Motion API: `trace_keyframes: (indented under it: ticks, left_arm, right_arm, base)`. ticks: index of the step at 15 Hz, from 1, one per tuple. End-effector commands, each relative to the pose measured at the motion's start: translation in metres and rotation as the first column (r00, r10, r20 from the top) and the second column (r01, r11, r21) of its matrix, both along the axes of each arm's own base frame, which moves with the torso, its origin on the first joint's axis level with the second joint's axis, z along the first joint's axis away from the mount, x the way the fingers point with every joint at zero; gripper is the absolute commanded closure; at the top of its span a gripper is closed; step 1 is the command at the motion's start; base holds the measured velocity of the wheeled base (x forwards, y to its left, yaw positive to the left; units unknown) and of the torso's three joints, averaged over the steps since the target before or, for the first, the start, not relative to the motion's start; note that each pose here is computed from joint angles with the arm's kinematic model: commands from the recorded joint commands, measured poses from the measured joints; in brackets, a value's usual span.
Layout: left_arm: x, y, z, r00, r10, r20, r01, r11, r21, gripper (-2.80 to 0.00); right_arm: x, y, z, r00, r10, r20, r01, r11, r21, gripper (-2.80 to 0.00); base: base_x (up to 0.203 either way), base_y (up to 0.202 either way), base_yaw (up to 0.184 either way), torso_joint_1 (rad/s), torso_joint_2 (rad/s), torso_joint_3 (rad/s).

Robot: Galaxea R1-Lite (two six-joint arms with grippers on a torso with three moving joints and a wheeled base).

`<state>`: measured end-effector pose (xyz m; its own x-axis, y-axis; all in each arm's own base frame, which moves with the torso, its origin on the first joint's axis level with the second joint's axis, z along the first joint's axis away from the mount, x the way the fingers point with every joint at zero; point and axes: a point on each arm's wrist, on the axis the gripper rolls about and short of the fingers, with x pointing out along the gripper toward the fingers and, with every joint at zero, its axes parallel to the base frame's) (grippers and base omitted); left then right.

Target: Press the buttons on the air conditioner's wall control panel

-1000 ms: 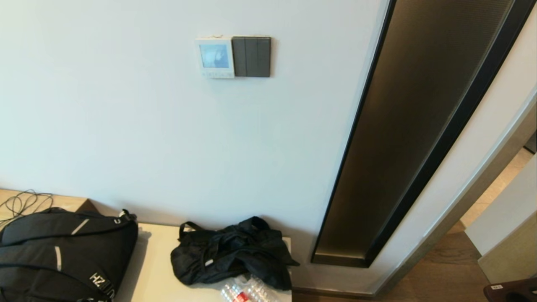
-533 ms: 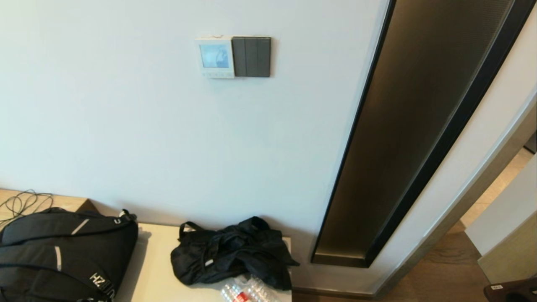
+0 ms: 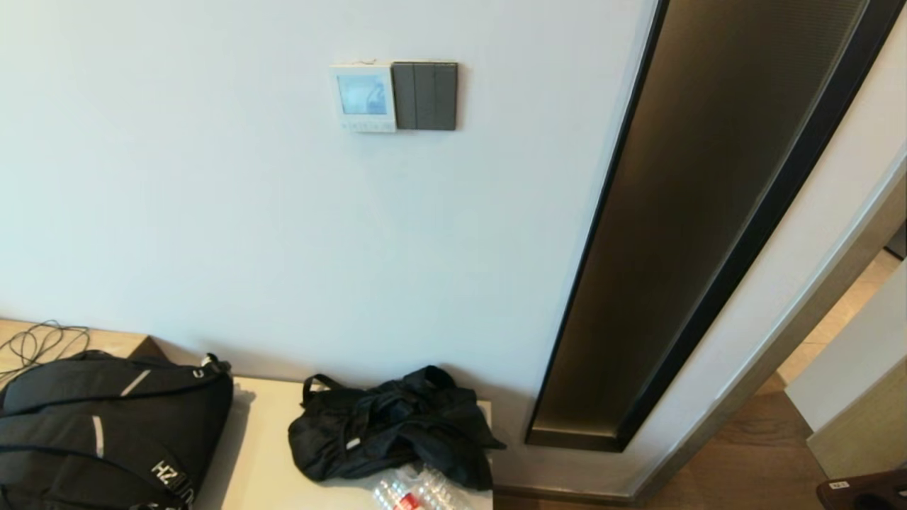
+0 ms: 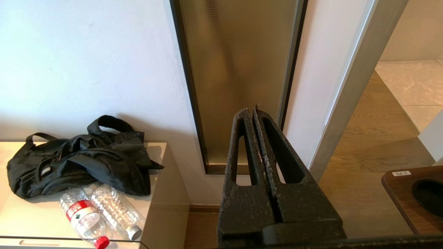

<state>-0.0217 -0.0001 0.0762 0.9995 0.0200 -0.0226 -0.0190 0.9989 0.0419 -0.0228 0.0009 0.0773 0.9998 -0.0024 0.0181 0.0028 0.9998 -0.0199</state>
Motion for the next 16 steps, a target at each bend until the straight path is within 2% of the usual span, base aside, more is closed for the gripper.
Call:
trace_keyframes:
  ticks: [1,4,7,16]
  left_arm:
    - [-0.0014,0.0,-0.0009,1.0,0.001,0.018,-0.001,1.0,0.001,0.0]
    - [-0.0012,0.0,-0.0013,1.0,0.0,0.02,0.001,1.0,-0.009,0.0]
    - [-0.0011,0.0,-0.0011,1.0,0.0,0.02,0.001,0.999,-0.049,0.0]
    - [-0.0011,0.0001,-0.0011,1.0,-0.003,0.021,0.005,0.998,-0.057,0.0]
  right_arm:
    - [0.0002,0.0,-0.0004,1.0,0.0,-0.003,0.0,1.0,0.0,0.0]
    - [0.0002,0.0,-0.0003,1.0,0.001,-0.002,-0.001,1.0,0.0,0.0]
    - [0.0002,0.0,-0.0004,1.0,0.0,-0.003,0.0,1.0,0.0,0.0]
    - [0.0002,0.0,-0.0004,1.0,0.001,-0.003,-0.001,1.0,0.0,0.0]
  base:
    - [0.0,0.0,0.0,0.0,0.0,0.0]
    - [0.0,0.0,0.0,0.0,0.0,0.0]
    - [0.0,0.0,0.0,0.0,0.0,0.0]
    - [0.0,0.0,0.0,0.0,0.0,0.0]
